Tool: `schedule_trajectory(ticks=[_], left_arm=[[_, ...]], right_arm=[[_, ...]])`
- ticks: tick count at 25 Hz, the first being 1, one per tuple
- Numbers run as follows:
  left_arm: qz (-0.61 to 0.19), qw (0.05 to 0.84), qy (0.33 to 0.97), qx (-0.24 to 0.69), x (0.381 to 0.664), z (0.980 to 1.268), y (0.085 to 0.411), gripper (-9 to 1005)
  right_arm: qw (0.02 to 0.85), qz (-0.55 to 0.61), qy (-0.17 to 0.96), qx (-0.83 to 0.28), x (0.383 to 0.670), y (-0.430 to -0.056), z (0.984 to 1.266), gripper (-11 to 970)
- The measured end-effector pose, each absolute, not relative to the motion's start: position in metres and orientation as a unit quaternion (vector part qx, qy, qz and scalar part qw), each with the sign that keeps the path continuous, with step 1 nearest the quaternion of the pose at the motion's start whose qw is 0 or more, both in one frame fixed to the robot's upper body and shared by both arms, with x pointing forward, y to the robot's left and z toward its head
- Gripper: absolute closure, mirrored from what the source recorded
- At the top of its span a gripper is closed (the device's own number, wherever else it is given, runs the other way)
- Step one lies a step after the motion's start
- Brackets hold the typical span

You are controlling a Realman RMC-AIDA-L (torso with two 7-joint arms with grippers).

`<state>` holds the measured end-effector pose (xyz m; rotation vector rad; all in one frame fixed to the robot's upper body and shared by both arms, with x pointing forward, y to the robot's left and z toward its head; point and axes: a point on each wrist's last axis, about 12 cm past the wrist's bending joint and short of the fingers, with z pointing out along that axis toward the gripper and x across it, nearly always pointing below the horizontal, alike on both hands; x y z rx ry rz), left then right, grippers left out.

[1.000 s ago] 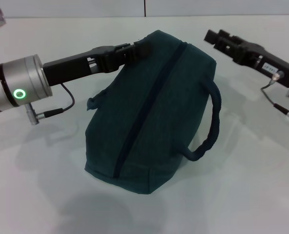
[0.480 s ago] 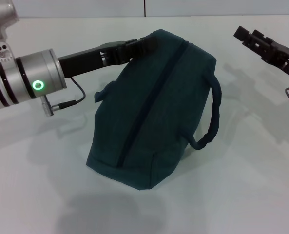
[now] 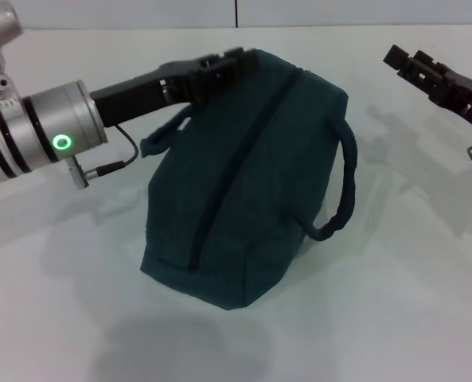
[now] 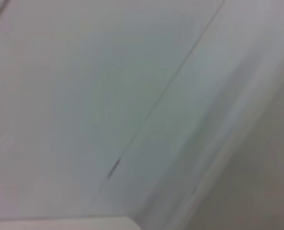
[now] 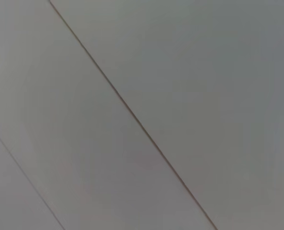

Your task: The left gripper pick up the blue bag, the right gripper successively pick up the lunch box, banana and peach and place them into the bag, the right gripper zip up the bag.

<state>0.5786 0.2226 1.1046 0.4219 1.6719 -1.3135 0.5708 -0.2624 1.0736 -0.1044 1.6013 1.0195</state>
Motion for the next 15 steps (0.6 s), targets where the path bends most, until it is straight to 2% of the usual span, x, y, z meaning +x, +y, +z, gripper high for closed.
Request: schedule_trajectory(ticks=[6,11,15], left_arm=[[-0.533,0.496,0.668,0.156,0.583,1.112,0.231,526],[-0.512,0.518,0.66,0.183,0.591,1.128,0.238,293],[-0.5,0.533,0.65,0.209,0.593,1.143,0.244,227]], right_arm=[[0.592,0.439,0.672,-0.069,0.569,-0.26,1.078,90],[0.608,0.446,0.646,-0.121,0.565,-0.26,1.087,90],[0.618,0.456,0.61,-0.194,0.558,-0.257,1.099,90]])
